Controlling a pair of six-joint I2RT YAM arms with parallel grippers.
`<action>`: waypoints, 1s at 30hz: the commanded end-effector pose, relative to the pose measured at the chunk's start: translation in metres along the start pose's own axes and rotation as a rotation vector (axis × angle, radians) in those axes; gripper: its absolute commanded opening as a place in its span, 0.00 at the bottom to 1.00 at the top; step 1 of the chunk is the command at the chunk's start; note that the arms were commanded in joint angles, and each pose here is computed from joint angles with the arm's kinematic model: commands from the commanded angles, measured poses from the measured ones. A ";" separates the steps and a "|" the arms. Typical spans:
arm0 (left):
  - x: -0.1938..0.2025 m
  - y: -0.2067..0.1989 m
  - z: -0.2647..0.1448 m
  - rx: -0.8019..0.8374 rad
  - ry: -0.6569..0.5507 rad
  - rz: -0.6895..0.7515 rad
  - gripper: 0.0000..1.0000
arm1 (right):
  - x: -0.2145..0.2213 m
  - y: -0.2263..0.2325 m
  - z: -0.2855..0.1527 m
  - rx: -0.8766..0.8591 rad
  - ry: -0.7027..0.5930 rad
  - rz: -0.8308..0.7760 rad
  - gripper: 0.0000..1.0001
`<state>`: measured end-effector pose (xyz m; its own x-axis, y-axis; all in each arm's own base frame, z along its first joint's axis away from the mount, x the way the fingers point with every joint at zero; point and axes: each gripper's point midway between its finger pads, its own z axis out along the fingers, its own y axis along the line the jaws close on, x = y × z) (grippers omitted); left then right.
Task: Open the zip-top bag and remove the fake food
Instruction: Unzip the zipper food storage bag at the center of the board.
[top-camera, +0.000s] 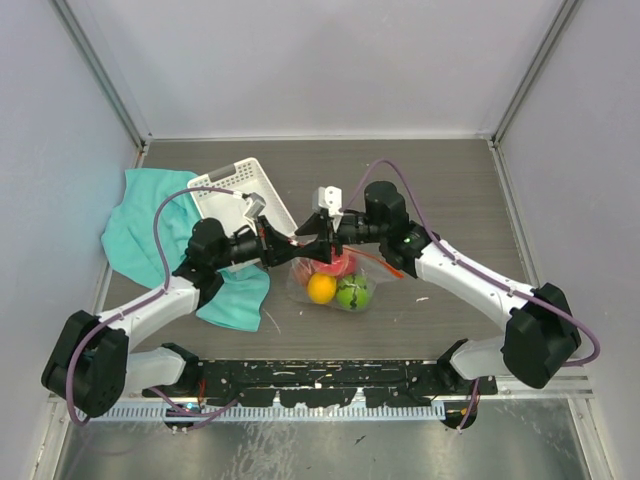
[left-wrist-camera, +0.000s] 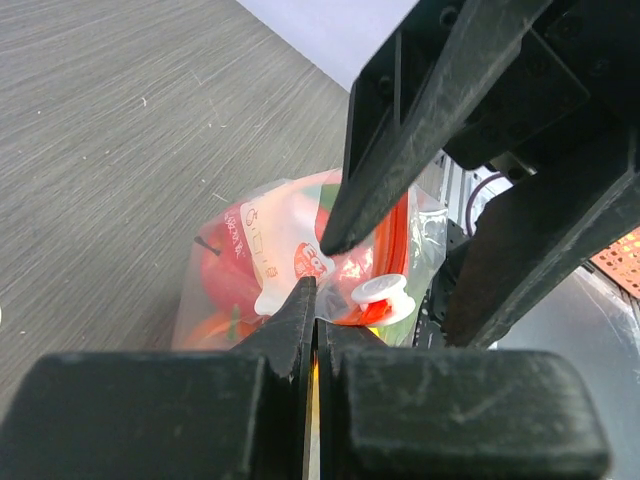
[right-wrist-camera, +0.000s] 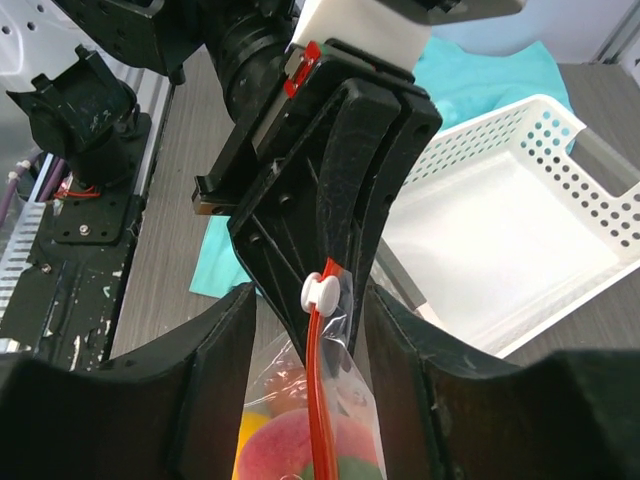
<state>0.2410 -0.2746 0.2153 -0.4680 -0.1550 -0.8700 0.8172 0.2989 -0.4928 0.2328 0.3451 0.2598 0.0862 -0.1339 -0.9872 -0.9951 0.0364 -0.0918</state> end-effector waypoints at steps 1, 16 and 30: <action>-0.022 -0.014 0.000 0.028 -0.050 0.039 0.00 | -0.019 -0.007 0.003 0.022 -0.018 -0.062 0.50; -0.023 -0.017 -0.001 0.028 -0.053 0.027 0.00 | -0.021 -0.005 0.007 0.032 -0.013 -0.062 0.21; -0.022 -0.016 -0.006 0.004 -0.089 0.013 0.00 | -0.015 0.000 -0.009 0.093 0.013 -0.055 0.11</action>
<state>0.2379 -0.2720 0.2180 -0.4973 -0.1786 -0.8490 0.7895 0.3125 -0.5282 0.2366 0.3453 0.2566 0.0902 -0.1774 -0.9800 -0.9892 0.0986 -0.1089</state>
